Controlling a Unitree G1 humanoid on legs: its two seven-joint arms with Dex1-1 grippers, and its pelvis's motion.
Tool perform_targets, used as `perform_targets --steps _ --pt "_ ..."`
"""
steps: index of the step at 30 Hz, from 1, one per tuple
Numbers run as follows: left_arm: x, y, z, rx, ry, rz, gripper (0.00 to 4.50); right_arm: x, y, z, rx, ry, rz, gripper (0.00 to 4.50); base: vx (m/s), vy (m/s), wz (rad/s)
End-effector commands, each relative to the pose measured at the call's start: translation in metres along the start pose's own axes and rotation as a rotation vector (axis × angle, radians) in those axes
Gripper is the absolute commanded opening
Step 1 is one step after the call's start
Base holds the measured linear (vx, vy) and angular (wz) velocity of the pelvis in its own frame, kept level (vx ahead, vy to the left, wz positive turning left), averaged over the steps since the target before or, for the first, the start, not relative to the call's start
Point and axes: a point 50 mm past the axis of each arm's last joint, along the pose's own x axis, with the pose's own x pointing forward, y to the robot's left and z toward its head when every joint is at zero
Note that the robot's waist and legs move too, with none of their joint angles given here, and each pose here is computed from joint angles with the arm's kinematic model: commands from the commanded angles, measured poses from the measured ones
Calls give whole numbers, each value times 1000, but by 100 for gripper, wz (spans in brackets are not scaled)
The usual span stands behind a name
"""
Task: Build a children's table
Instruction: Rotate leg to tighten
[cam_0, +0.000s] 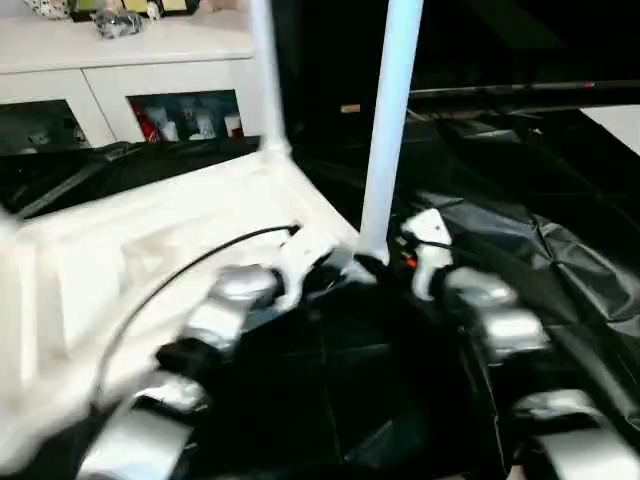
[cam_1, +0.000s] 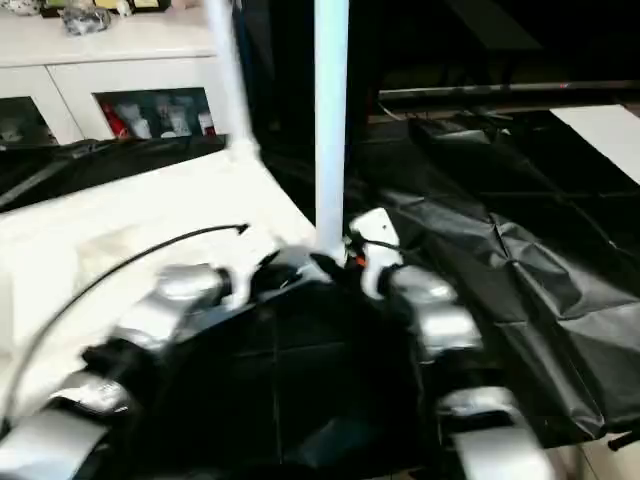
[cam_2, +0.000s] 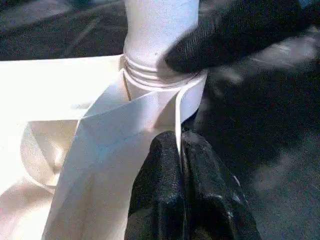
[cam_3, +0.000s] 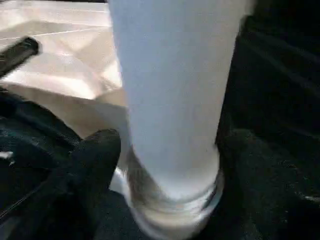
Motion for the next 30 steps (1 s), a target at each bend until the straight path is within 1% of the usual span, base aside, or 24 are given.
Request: perform_targets --steps 1,2,6,9,12,14,15,17,18,19,22,23,24,27,28,29,30 --pt "-1 -9 -3 -22 -49 -79 0 -2 3 4 -16 -5 73 391 0 0 0" --pt "-7 -10 -4 -8 -53 -128 0 -9 3 5 -32 9 132 391 0 0 0" --pt "-17 -12 -6 -4 -59 -184 0 -20 5 4 -58 53 259 391 0 0 0" --pt "-20 -13 -8 -8 -56 -199 0 -19 9 -1 -78 90 301 391 0 0 0" --pt "-21 -13 -8 -8 -55 -203 0 -17 11 -3 -86 98 304 391 0 0 0" --pt "-21 -14 -8 -8 -56 -209 0 -15 14 -3 -81 98 311 367 0 0 0" --pt "-22 -14 -8 -8 -57 -209 0 -14 15 -3 -80 97 314 367 0 0 0" --pt "-22 -14 -8 -9 -57 -211 0 -13 17 -4 -74 95 320 346 0 0 0" --pt "-22 -14 -8 -9 -56 -211 0 -12 18 -4 -72 96 325 346 0 0 0" --pt "-22 -14 -8 -9 -56 -211 0 -12 18 -4 -71 96 326 325 0 0 0" --pt "-23 -14 -8 -9 -52 -209 0 -12 19 -5 -62 95 330 314 0 0 0" --pt "-23 -14 -8 -10 -50 -208 0 -11 19 -5 -60 94 330 296 0 0 0" --pt "-23 -13 -8 -10 -48 -204 0 -11 19 -5 -59 94 329 296 0 0 0" --pt "-22 -9 -10 -25 -30 -149 0 -9 19 -9 -50 106 286 261 0 0 0" --pt "-18 -4 -10 -42 -17 -81 0 -6 15 -14 -36 118 196 261 0 0 0" --pt "-15 0 -10 -55 -5 -14 0 -3 10 -19 -10 131 93 250 0 0 0" --pt "-13 3 -10 -62 2 29 0 -1 7 -23 8 141 26 250 0 0 0"
